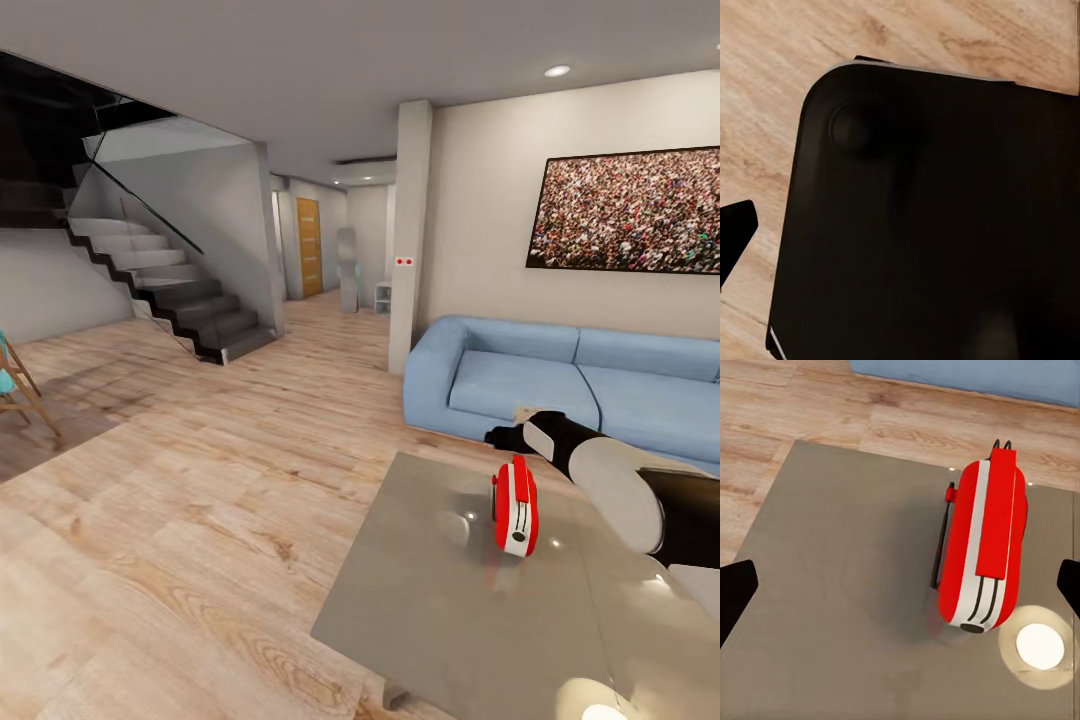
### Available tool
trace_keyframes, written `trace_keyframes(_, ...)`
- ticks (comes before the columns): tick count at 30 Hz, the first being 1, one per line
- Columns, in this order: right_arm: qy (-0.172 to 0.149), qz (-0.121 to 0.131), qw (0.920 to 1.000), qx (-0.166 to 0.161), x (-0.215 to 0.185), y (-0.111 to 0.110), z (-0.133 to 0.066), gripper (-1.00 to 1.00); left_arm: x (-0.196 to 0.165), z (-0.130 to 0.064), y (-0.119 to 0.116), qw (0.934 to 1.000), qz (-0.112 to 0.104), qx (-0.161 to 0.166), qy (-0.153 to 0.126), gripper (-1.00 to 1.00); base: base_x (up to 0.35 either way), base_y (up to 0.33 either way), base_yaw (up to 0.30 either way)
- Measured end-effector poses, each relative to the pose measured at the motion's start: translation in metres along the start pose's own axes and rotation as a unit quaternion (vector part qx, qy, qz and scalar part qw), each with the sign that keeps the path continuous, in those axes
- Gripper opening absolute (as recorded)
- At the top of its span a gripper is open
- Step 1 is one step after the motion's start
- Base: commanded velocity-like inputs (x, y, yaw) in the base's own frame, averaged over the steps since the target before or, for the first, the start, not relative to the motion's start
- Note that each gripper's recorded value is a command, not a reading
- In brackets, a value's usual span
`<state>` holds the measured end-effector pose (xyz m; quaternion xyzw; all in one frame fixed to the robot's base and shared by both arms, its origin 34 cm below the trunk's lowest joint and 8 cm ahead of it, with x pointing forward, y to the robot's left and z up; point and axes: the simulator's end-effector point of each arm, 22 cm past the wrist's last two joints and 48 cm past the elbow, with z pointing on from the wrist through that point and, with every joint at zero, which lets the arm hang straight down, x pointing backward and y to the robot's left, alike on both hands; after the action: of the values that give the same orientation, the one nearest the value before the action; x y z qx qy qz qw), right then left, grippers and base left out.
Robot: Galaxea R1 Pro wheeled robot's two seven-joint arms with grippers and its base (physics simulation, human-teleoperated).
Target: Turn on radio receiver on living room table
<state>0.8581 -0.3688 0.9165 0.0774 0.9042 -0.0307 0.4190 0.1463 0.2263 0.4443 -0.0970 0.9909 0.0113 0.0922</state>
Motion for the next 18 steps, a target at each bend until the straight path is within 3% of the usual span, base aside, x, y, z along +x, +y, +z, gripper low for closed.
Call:
trace_keyframes(2, 0.0, 0.0, 1.0, 0.0, 0.0, 0.0, 0.0, 1.0, -0.009, 0.001, 0.002, 0.9999, 0.0, -0.001, -0.01, 1.0, 0.0, 0.0, 0.0)
trace_keyframes(4, 0.0, 0.0, 1.0, -0.001, 0.0, 0.0, 0.0, 1.0, -0.061, 0.005, 0.003, 0.9979, 0.0, -0.001, -0.064, 1.0, 0.0, 0.0, 0.0)
trace_keyframes(8, 0.0, 0.0, 1.0, -0.001, 0.0, 0.0, 0.0, 1.0, -0.108, 0.003, 0.0, 0.9935, -0.001, 0.0, -0.113, 1.0, 0.0, 0.0, 0.0)
trace_keyframes(10, 0.0, 0.0, 1.0, -0.001, 0.0, 0.0, 0.0, 1.0, -0.14, 0.0, 0.003, 0.9893, 0.0, -0.002, -0.146, 1.0, 0.029, 0.0, 0.0)
trace_keyframes(12, 0.0, 0.0, 1.0, -0.001, 0.0, 0.0, 0.0, 1.0, -0.197, -0.012, 0.013, 0.9789, 0.003, -0.009, -0.204, 1.0, 0.163, 0.0, 0.0)
trace_keyframes(15, 0.0, -0.001, 1.0, 0.001, 0.0, -0.002, 0.0, 1.0, -0.231, -0.02, 0.027, 0.9738, 0.006, -0.017, -0.227, 1.0, 0.261, 0.0, 0.0)
trace_keyframes(18, -0.001, 0.005, 0.9999, 0.012, -0.002, -0.02, -0.001, 1.0, -0.245, -0.024, 0.037, 0.9748, 0.005, -0.025, -0.222, 1.0, 0.172, 0.0, -0.014)
